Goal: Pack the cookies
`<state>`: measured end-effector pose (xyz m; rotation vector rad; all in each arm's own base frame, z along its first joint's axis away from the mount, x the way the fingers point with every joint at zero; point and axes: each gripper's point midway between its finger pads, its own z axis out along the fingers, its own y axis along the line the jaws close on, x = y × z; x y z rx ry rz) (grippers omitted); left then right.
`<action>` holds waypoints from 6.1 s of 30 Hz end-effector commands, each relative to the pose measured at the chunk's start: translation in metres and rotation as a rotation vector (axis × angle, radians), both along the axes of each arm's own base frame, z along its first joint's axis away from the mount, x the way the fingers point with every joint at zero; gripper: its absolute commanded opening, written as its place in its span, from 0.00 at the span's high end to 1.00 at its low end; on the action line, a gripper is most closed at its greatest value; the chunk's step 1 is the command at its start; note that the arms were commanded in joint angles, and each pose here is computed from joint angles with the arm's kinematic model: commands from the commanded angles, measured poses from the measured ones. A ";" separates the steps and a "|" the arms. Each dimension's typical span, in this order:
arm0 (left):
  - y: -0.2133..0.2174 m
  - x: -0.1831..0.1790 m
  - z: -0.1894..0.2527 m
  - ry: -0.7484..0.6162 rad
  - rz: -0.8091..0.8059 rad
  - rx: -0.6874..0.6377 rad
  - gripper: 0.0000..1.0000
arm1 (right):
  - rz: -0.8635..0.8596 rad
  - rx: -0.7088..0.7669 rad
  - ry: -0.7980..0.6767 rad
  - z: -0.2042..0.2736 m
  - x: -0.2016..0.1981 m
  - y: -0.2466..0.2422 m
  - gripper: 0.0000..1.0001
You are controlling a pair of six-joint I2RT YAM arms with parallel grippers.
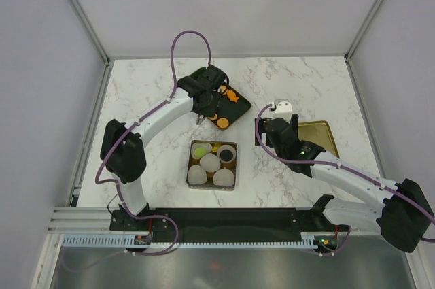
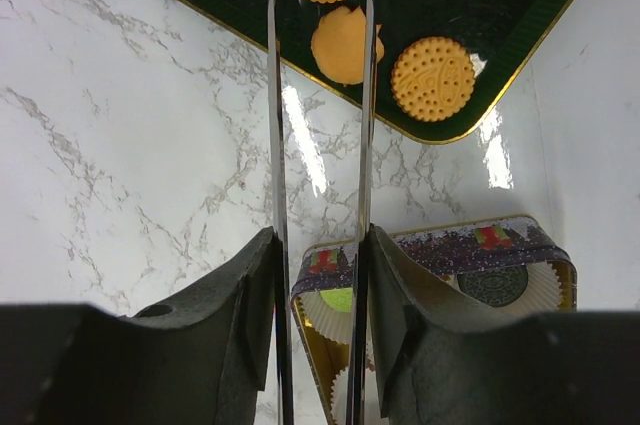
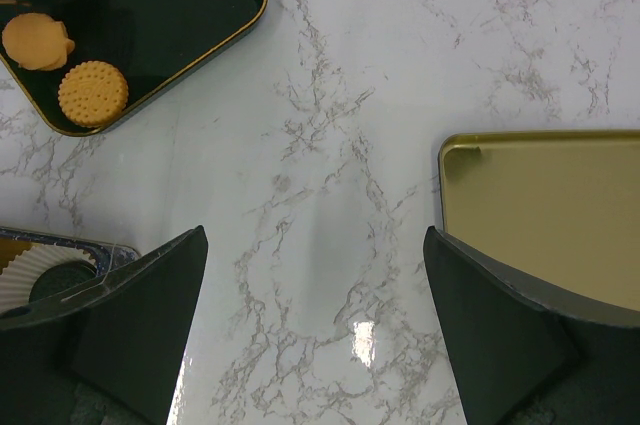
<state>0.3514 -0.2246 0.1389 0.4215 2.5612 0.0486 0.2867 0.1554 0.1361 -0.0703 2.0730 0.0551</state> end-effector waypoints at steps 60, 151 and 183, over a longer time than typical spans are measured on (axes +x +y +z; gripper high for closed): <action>0.038 -0.234 0.021 0.091 -0.079 -0.278 0.46 | -0.001 0.038 -0.025 0.010 0.004 0.004 0.02; 0.009 -0.150 0.074 -0.097 -0.110 -0.299 0.62 | 0.007 0.044 -0.016 0.006 0.005 0.007 0.02; 0.006 -0.279 0.033 0.077 -0.237 -0.299 0.57 | 0.013 0.038 -0.010 0.006 0.006 0.010 0.02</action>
